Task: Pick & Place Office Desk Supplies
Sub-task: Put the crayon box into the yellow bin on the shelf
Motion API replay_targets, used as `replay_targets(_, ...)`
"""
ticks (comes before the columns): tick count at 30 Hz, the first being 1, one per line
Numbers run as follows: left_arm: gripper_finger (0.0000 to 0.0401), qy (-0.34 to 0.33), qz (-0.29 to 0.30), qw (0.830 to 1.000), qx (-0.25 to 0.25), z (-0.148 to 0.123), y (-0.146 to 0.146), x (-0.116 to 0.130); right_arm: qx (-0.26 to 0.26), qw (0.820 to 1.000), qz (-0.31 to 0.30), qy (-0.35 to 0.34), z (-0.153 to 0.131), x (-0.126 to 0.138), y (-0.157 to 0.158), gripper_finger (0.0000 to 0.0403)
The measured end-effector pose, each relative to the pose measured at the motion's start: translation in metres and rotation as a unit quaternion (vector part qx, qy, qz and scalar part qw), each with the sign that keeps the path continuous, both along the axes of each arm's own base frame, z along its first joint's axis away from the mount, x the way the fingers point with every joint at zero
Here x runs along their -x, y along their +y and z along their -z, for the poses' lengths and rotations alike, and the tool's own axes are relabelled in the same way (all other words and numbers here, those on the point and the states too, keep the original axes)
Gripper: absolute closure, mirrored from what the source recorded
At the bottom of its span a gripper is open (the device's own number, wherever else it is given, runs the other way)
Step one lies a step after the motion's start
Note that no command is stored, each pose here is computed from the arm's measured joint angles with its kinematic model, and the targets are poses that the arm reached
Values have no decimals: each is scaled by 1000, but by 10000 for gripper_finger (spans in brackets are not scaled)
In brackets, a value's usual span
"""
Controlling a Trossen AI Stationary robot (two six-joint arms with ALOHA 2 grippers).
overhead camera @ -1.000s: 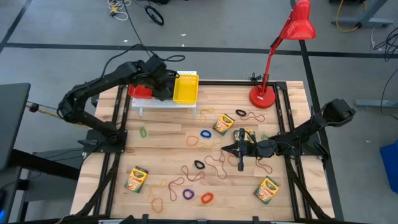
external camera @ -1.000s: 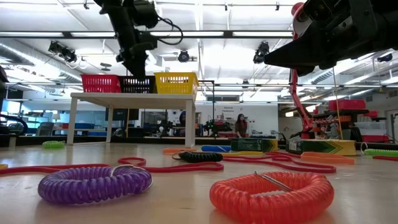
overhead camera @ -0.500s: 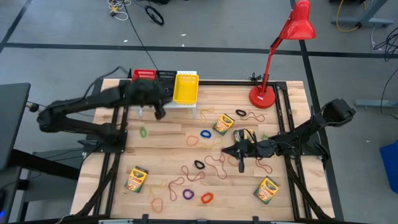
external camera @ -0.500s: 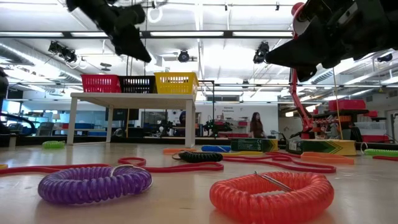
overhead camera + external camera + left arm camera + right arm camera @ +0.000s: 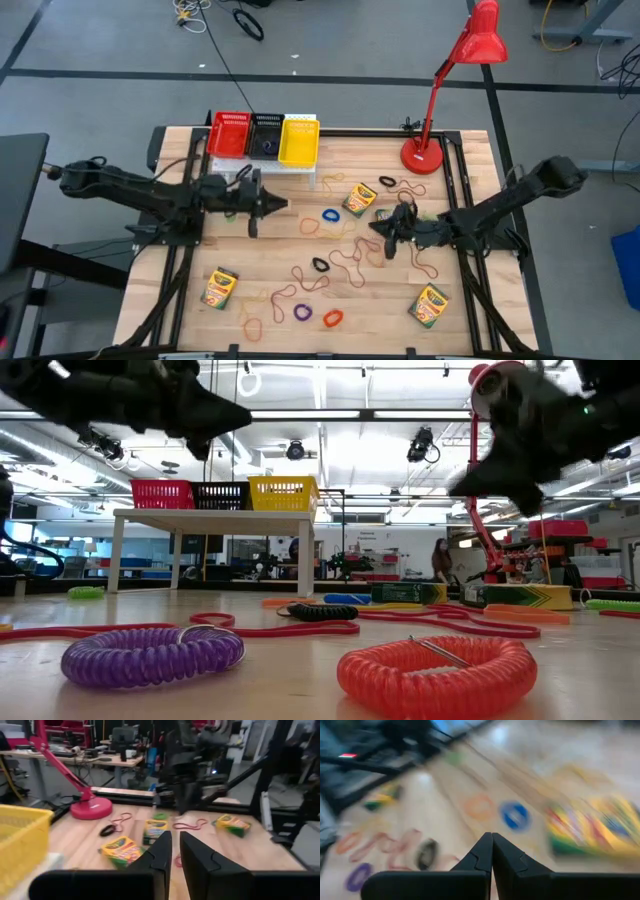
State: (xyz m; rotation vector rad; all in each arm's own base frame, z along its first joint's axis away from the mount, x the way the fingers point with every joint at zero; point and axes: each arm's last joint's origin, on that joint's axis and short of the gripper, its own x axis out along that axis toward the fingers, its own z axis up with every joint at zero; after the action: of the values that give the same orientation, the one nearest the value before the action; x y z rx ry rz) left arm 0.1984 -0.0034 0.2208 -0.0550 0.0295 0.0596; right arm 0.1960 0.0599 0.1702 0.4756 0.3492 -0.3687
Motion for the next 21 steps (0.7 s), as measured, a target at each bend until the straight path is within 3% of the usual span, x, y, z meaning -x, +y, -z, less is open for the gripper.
replay_targets(4, 359, 9, 11, 1000, 7, 15, -7, 1, -89, 988, 89, 94, 10, 30, -14, 382)
replay_targets(10, 359, 35, 16, 999, 10, 25, -10, -3, -160, 937, 204, 236, 27, 64, -28, 323)
replay_targets(15, 359, 56, 15, 998, 21, 33, -10, -7, -164, 924, 240, 251, 29, 67, -35, 286)
replay_targets(21, 359, 68, 11, 996, 53, 40, -10, -11, -171, 926, 240, 238, 27, 60, -44, 283)
